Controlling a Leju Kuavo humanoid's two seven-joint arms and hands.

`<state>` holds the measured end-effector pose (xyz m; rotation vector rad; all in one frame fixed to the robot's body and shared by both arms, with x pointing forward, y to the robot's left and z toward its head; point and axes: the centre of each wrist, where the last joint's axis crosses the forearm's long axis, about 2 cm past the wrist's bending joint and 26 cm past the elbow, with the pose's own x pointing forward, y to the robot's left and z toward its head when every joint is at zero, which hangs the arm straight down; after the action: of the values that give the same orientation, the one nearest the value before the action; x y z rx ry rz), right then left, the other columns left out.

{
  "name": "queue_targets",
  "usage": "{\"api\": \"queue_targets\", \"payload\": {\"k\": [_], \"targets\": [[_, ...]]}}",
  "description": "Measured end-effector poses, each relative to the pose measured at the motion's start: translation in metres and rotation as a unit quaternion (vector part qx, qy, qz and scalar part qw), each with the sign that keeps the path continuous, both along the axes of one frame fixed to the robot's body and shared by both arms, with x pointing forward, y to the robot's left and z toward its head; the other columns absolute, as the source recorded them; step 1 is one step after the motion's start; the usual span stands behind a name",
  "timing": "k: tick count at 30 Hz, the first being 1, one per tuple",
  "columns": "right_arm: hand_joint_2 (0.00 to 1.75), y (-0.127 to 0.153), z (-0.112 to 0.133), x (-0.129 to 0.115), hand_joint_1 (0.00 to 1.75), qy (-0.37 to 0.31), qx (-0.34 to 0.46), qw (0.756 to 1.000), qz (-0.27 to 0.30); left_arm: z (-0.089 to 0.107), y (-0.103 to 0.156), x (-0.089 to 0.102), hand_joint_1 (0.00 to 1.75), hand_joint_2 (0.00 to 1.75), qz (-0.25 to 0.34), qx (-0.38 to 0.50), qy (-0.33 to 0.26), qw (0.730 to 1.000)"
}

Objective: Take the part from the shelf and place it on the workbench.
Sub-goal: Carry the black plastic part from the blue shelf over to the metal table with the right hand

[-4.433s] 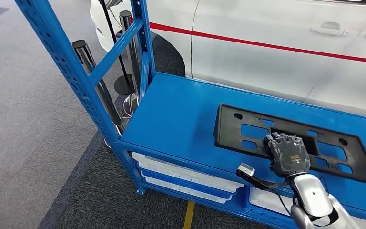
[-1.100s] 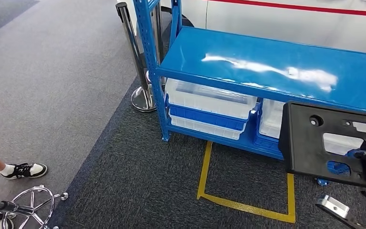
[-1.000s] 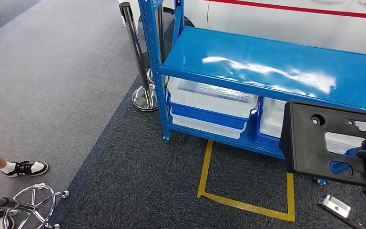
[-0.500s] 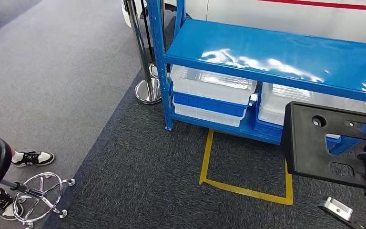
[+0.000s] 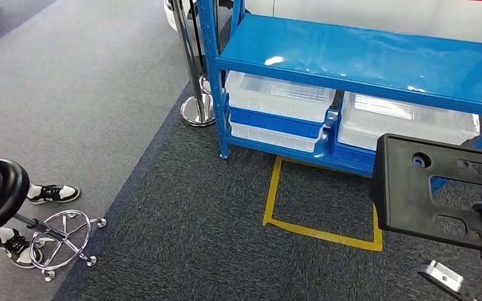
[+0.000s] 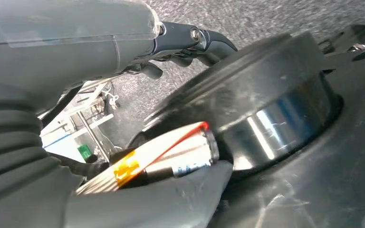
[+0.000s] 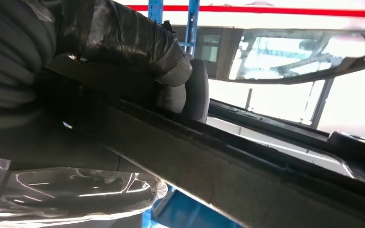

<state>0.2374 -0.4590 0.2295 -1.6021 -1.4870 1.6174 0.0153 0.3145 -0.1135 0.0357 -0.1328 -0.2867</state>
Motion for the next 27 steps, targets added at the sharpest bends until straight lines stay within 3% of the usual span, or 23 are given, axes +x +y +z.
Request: {"api": "queue_targets", "payload": {"k": [27], "targets": [[1.75, 0.037, -0.018, 0.010, 1.75, -0.006, 0.033, 0.999, 0.005, 0.000, 0.010, -0.004, 0.00, 1.75, 0.015, -0.002, -0.002, 1.000]]}}
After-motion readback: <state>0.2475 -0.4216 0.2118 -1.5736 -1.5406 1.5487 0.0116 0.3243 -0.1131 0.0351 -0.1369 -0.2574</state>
